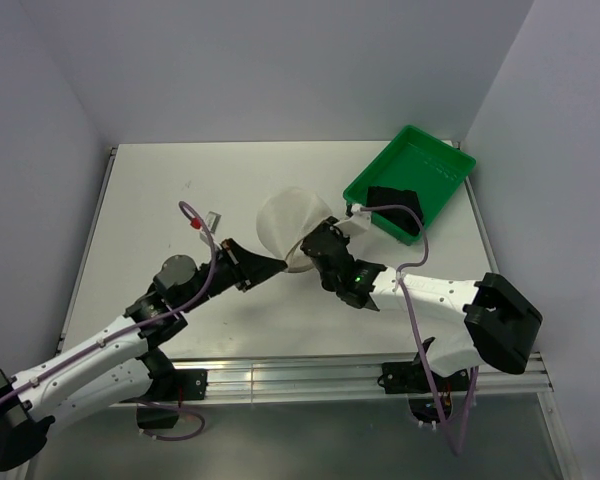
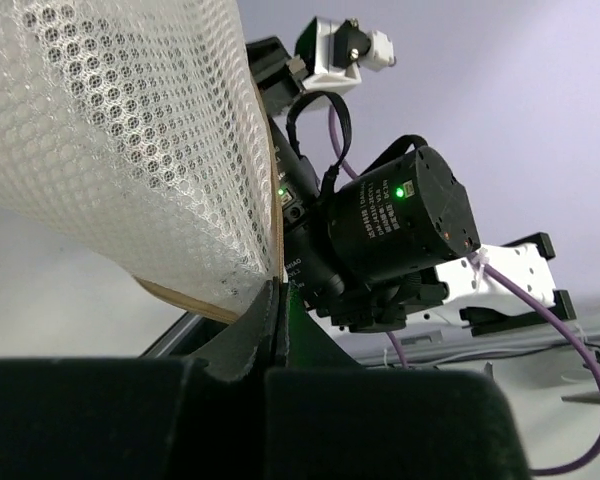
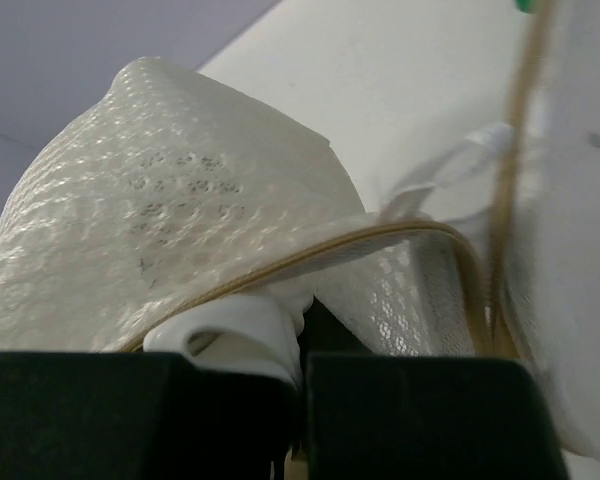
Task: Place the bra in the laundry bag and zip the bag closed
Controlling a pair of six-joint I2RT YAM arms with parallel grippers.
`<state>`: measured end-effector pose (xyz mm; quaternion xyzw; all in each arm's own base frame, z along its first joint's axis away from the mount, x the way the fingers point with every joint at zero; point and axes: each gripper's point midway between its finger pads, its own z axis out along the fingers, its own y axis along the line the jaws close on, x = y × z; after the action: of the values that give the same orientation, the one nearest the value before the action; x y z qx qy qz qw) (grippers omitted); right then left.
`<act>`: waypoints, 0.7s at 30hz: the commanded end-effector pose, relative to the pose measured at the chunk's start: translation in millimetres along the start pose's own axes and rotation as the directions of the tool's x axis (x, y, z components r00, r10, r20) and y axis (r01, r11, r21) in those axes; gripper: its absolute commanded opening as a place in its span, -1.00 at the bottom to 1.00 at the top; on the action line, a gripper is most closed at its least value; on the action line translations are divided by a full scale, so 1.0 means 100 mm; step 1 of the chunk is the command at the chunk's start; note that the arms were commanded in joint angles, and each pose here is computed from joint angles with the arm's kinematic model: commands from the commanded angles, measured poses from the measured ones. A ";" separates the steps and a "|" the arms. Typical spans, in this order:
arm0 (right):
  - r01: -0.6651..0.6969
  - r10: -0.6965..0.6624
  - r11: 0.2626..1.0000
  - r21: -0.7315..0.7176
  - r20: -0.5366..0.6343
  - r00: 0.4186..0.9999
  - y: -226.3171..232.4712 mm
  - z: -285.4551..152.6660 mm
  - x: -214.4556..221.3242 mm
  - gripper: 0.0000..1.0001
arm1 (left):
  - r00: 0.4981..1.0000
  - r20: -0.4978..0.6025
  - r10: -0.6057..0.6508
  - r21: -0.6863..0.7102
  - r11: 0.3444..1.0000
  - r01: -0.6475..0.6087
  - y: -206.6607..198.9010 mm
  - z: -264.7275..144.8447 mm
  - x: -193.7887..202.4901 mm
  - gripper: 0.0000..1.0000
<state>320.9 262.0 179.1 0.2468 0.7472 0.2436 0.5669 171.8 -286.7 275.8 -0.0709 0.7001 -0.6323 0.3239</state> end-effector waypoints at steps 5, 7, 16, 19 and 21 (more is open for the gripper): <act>0.182 -0.189 0.967 0.177 0.022 0.982 -0.46 -0.14 -0.13 -1.00 | 0.997 0.000 -0.083 -0.163 0.983 0.081 0.61 -0.10 0.11 -1.00; 0.241 -0.242 0.952 0.188 -0.019 0.970 -0.50 -0.14 -0.03 -1.00 | 0.992 -0.020 -0.123 -0.196 0.974 0.116 0.79 -0.13 0.19 -1.00; 0.504 -0.458 0.855 0.120 -0.280 0.844 -0.37 0.01 0.50 -0.08 | 0.991 0.071 -0.109 -0.248 0.961 0.124 1.07 -0.20 -0.13 -1.00; 0.528 -0.497 0.849 0.005 -0.330 0.803 -0.18 -0.10 0.49 0.48 | 0.991 0.105 -0.080 -0.296 0.949 0.108 1.26 -0.25 -0.29 -1.00; 0.561 -0.541 0.826 -0.059 -0.360 0.760 -0.09 -0.16 0.48 0.68 | 0.989 0.130 -0.068 -0.319 0.942 0.107 1.36 -0.29 -0.40 -1.00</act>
<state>298.3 272.0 108.8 0.0436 0.8814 0.0622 0.4662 222.7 -222.9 163.0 -0.2080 0.7706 -0.5181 0.3074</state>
